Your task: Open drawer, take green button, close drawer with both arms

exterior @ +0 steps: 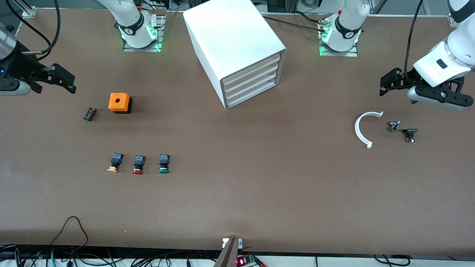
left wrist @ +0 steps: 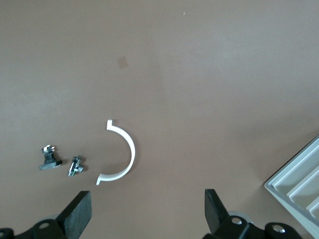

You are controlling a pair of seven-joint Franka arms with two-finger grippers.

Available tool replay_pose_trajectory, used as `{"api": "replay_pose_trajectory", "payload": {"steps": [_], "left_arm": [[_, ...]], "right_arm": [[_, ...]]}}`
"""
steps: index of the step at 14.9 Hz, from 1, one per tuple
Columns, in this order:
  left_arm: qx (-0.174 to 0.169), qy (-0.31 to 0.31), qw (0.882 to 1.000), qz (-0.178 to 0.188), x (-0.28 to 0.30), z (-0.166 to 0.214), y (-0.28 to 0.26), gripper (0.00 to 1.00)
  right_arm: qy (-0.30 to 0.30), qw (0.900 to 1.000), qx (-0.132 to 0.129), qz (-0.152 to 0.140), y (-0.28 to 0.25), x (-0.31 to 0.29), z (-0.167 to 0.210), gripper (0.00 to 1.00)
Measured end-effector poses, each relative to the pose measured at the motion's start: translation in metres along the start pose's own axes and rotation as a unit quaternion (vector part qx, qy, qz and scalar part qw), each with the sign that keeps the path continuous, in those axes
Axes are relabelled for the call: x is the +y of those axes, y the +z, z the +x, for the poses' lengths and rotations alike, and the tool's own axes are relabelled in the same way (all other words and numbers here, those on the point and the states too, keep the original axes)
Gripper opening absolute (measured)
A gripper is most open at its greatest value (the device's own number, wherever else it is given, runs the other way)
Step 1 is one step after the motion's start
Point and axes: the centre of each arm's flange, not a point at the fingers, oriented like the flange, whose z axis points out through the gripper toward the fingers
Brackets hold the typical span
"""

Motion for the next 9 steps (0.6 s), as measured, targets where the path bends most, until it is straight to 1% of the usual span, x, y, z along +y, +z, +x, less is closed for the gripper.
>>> {"api": "replay_pose_trajectory", "payload": {"steps": [4,9], "left_arm": [[-0.002,-0.018,1.000,0.000,-0.013,-0.003,0.001,1.00],[-0.001,-0.021,1.000,0.000,-0.014,-0.003,0.000,1.00]], "right_arm": [[0.000,1.000,0.000,0.000,0.000,0.000,0.000,1.00],[0.000,1.000,0.000,0.000,0.001,0.000,0.000,1.00]]}}
